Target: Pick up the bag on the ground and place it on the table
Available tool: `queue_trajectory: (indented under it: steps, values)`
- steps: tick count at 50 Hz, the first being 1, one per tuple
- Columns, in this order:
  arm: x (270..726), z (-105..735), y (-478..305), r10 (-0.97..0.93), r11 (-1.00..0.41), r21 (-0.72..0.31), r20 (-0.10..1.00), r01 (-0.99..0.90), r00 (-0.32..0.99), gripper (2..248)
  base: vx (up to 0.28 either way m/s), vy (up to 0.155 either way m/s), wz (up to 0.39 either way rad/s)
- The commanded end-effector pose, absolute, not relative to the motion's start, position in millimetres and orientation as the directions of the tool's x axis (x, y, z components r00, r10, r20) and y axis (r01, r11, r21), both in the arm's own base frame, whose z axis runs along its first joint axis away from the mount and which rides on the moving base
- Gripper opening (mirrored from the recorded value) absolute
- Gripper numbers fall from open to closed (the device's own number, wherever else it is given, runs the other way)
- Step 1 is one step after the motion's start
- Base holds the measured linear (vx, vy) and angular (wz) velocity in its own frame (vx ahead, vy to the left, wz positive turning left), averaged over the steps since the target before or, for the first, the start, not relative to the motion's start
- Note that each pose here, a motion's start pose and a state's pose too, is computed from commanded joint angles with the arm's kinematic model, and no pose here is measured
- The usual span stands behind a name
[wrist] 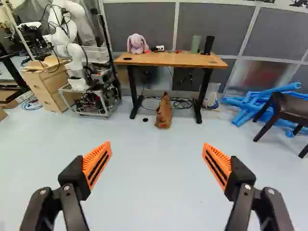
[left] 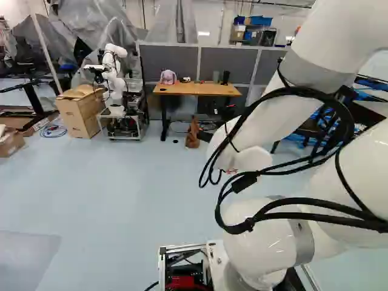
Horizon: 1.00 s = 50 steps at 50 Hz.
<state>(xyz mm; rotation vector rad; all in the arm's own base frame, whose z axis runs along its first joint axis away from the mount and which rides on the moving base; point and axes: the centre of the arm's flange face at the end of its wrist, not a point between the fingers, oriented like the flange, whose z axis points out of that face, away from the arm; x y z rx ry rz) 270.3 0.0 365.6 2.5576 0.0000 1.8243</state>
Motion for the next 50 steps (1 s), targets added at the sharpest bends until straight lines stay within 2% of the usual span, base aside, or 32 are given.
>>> queue_trajectory:
  steps: [11, 22, 50]
  values:
    - [270.3, 365.6, 0.0, 0.0, -1.0, 0.0, 0.946, 0.0, 0.326, 247, 0.018, -0.044, -0.117]
    - [270.3, 365.6, 0.0, 0.0, -1.0, 0.0, 0.946, 0.0, 0.326, 247, 0.132, 0.001, -0.008]
    - [270.3, 365.6, 0.0, 0.0, -1.0, 0.0, 0.946, 0.0, 0.326, 247, 0.271, 0.002, -0.02]
